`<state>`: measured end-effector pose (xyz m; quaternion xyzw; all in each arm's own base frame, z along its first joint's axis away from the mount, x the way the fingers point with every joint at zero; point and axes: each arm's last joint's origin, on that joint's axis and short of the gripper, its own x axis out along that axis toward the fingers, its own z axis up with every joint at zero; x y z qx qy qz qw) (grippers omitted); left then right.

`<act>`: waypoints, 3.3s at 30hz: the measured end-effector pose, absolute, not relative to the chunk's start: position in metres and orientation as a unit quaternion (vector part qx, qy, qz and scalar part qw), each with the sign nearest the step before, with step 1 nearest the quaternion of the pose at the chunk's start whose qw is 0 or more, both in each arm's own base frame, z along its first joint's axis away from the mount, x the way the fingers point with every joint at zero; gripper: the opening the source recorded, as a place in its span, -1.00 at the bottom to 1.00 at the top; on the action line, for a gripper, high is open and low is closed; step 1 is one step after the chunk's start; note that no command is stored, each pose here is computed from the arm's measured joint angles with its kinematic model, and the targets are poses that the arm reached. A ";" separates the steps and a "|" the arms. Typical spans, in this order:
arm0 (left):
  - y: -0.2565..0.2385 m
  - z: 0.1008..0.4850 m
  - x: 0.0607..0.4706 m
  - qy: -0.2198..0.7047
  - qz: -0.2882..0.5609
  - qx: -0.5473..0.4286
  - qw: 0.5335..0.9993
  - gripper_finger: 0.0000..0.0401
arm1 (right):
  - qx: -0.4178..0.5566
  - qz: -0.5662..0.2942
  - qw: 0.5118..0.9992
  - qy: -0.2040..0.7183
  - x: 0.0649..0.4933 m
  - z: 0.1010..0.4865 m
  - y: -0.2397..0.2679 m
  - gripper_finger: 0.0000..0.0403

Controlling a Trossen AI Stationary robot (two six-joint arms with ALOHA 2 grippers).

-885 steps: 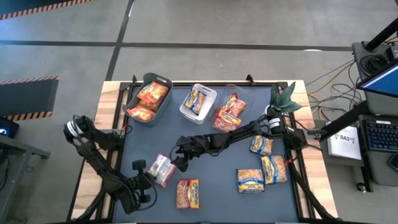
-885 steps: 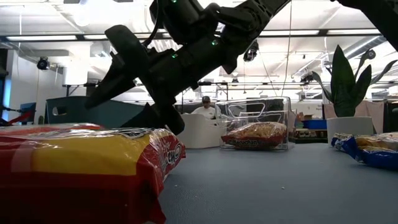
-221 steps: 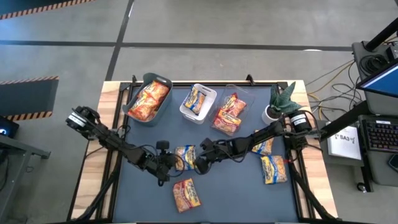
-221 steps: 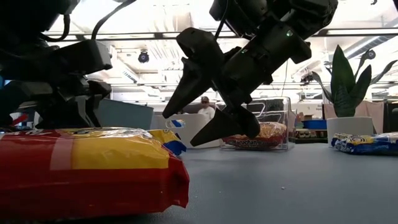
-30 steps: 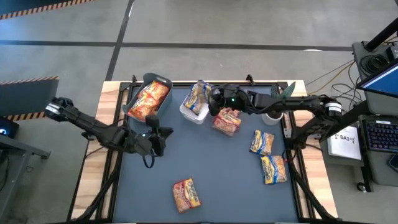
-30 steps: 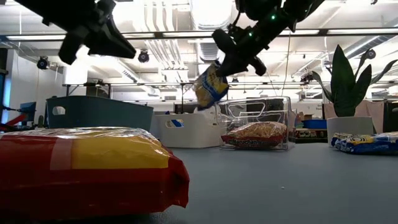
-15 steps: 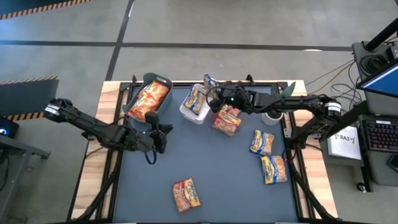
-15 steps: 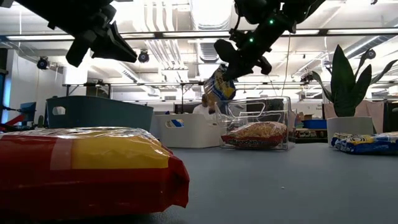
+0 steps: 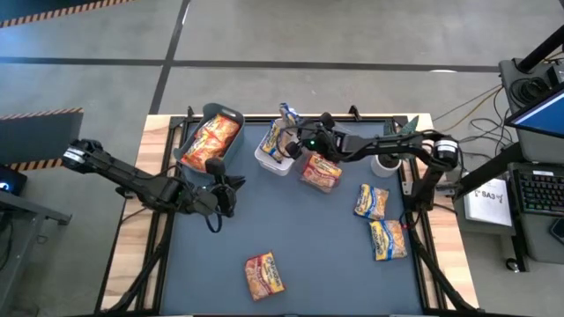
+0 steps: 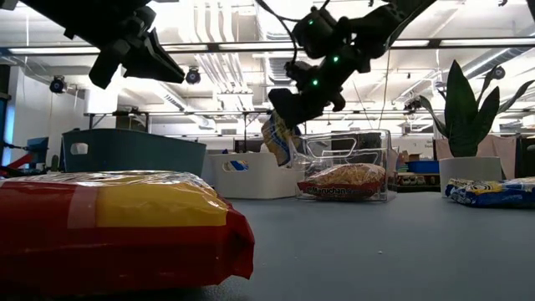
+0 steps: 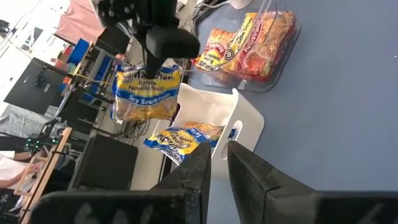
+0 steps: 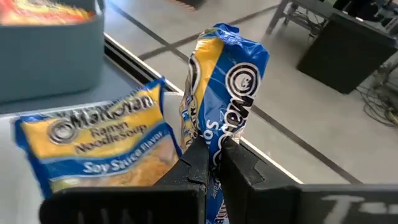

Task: Sort Maruchan noodles
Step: Put the blue noodle pack into the white bin, then adjust the blue noodle pack in the white bin

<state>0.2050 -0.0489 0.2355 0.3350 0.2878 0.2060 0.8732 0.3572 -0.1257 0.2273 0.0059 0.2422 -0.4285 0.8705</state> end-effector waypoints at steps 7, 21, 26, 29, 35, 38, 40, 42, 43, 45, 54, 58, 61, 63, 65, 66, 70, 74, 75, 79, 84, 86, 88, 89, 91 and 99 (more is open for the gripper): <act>-0.049 0.235 0.205 0.288 0.207 0.333 0.874 -0.81 | -0.004 -0.414 0.874 0.256 0.365 0.222 -0.127 -0.91; -0.049 0.235 0.205 0.287 0.207 0.333 0.874 -0.81 | 0.015 -0.422 0.869 0.259 0.354 0.233 -0.128 -0.55; -0.049 0.235 0.205 0.287 0.207 0.332 0.874 -0.81 | 0.038 -0.426 0.866 0.258 0.352 0.234 -0.128 -0.63; -0.049 0.235 0.205 0.287 0.207 0.331 0.875 -0.81 | 0.044 -0.422 0.865 0.270 0.350 0.231 -0.129 -0.72; -0.049 0.236 0.206 0.280 0.213 0.315 0.882 -0.81 | 0.023 -0.408 0.879 0.247 0.344 0.256 -0.120 -0.92; -0.049 0.237 0.206 0.271 0.218 0.298 0.889 -0.81 | 0.009 -0.378 0.895 0.237 0.338 0.271 -0.106 -0.95; -0.049 0.238 0.207 0.266 0.221 0.288 0.893 -0.81 | 0.000 -0.344 0.910 0.233 0.335 0.277 -0.090 -0.96; -0.049 0.238 0.207 0.265 0.223 0.283 0.895 -0.81 | -0.013 -0.314 0.922 0.228 0.330 0.282 -0.072 -0.96; -0.050 0.238 0.207 0.262 0.221 0.272 0.899 -0.81 | -0.022 -0.301 0.927 0.225 0.328 0.284 -0.063 -0.96; -0.052 0.238 0.208 0.247 0.202 0.219 0.922 -0.81 | -0.041 -0.274 0.933 0.228 0.320 0.283 -0.045 -0.96; -0.058 0.248 0.232 0.144 0.181 0.148 0.962 -0.81 | -0.108 -0.197 0.958 0.180 0.280 0.269 -0.003 -0.96; -0.056 0.245 0.247 0.121 0.190 0.187 0.956 -0.81 | -0.142 -0.154 0.967 0.142 0.265 0.275 -0.001 -0.96; -0.047 0.240 0.260 0.111 0.215 0.198 0.950 -0.81 | -0.129 -0.135 0.975 0.118 0.255 0.286 0.000 -0.96; -0.036 0.236 0.267 0.110 0.239 0.193 0.945 -0.81 | -0.123 -0.130 0.977 0.118 0.249 0.288 0.002 -0.96; -0.023 0.229 0.274 0.119 0.263 0.192 0.938 -0.81 | -0.125 -0.124 0.976 0.131 0.242 0.288 0.003 -0.96; -0.017 0.225 0.276 0.126 0.274 0.191 0.934 -0.81 | -0.126 -0.121 0.976 0.132 0.239 0.289 0.004 -0.96; 0.011 0.215 0.284 0.127 0.324 0.157 0.924 -0.81 | -0.125 -0.117 0.974 0.150 0.229 0.289 0.005 -0.96; 0.038 0.211 0.293 0.116 0.343 0.104 0.927 -0.81 | -0.122 -0.118 0.974 0.150 0.222 0.289 0.005 -0.96; 0.043 0.213 0.297 0.112 0.341 0.094 0.929 -0.81 | -0.122 -0.118 0.974 0.149 0.220 0.290 0.005 -0.96; 0.064 0.212 0.310 0.145 0.349 0.090 0.921 -0.81 | -0.127 -0.117 0.973 0.153 0.217 0.286 0.004 -0.96; 0.084 0.198 0.321 0.257 0.358 0.103 0.892 -0.81 | -0.134 -0.115 0.970 0.168 0.213 0.284 0.004 -0.96; 0.087 0.197 0.325 0.311 0.355 0.098 0.876 -0.81 | -0.134 -0.115 0.969 0.170 0.213 0.284 0.004 -0.96; 0.089 0.199 0.328 0.361 0.355 0.080 0.859 -0.81 | -0.135 -0.115 0.969 0.170 0.212 0.284 0.004 -0.96; 0.090 0.202 0.330 0.383 0.351 0.066 0.852 -0.81 | -0.135 -0.115 0.969 0.170 0.212 0.284 0.004 -0.96; 0.091 0.209 0.332 0.427 0.338 0.037 0.838 -0.81 | -0.136 -0.115 0.969 0.172 0.212 0.284 0.004 -0.96; 0.100 0.229 0.343 0.463 0.379 -0.024 0.801 -0.80 | -0.139 -0.114 0.968 0.173 0.212 0.284 0.004 -0.96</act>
